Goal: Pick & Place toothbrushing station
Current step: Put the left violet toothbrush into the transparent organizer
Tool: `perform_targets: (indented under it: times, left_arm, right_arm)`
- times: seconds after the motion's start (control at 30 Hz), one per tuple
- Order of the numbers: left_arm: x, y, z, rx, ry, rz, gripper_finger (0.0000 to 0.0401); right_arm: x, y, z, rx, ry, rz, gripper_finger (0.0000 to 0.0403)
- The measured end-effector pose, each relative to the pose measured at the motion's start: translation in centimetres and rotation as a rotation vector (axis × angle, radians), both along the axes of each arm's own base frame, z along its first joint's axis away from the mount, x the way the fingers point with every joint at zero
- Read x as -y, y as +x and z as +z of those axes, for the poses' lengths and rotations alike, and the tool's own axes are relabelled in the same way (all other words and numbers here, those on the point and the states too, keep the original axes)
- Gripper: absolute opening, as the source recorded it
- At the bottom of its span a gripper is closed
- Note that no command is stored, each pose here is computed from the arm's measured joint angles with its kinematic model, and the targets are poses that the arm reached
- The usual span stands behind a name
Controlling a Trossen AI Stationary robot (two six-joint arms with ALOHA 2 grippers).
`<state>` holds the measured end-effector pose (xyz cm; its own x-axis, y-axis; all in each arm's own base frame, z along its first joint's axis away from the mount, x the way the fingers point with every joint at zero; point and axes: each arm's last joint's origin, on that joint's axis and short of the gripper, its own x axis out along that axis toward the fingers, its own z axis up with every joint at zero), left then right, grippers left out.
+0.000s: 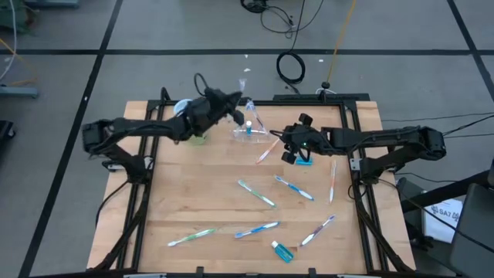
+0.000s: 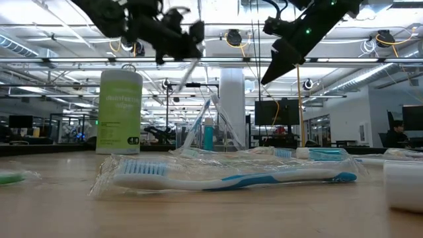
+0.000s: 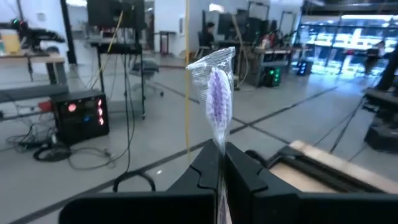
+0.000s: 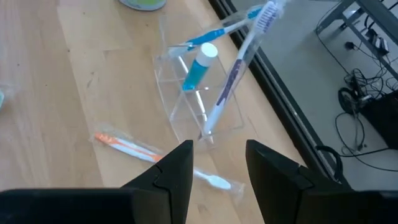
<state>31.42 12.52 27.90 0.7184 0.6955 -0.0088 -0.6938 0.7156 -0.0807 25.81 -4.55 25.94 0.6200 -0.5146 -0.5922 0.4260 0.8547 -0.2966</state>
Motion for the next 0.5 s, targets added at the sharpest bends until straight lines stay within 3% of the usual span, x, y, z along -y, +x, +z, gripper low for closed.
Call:
perform_targets:
  times: [0.2,0.33,0.5]
  left_arm:
    - [-0.9,3.0,-5.0,-0.034,0.044,0.045,0.0003]
    - [-0.9,4.1,-7.9,-0.056,0.042,0.137,0.0003]
    - [-0.3,4.5,-9.7,-0.126,0.058,0.238,0.0004]
  right_arm:
    - [0.6,-0.1,0.0,0.002,0.003,-0.028,0.0139]
    - [0.8,-0.3,-0.5,-0.008,0.005,-0.032,0.0139]
    - [0.8,-0.5,-1.7,-0.028,-0.026,-0.006,0.0139]
